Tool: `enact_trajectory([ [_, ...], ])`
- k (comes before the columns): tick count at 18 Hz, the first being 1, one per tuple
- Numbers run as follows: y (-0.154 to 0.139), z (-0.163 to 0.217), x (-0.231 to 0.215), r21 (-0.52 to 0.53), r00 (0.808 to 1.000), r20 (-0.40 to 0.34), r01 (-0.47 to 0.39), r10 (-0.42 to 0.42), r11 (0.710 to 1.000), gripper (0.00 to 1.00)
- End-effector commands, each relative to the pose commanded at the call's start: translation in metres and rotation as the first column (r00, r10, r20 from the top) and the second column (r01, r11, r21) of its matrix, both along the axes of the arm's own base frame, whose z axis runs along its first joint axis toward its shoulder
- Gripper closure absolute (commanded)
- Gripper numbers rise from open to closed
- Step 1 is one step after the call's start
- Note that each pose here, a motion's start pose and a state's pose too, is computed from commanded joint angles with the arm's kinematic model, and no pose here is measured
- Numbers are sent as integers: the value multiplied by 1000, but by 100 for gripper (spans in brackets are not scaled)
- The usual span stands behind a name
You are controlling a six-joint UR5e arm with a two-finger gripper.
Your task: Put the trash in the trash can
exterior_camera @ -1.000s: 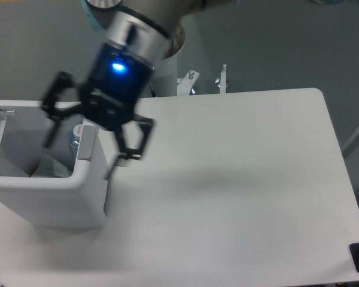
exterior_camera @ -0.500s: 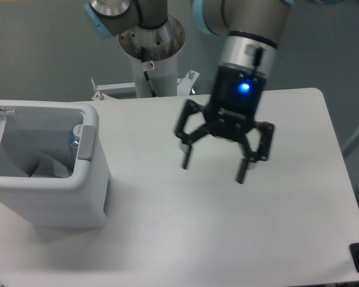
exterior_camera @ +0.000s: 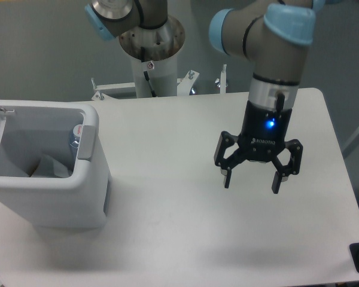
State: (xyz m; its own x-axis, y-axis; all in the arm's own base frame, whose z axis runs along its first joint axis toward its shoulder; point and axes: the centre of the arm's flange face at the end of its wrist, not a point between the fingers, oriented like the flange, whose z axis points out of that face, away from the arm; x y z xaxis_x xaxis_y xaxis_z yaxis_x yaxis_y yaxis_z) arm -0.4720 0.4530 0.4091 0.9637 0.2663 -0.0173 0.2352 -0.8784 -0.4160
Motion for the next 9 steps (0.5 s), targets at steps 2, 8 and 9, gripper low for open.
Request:
enact_trajectory([
  [2, -4, -9, 1, -59, 999, -26, 32, -34, 998, 0],
  [8, 1, -24, 3, -241, 984, -54, 151, -168, 959, 0],
  [9, -1, -27, 4, -281, 972, -58, 201, -226, 938, 0],
])
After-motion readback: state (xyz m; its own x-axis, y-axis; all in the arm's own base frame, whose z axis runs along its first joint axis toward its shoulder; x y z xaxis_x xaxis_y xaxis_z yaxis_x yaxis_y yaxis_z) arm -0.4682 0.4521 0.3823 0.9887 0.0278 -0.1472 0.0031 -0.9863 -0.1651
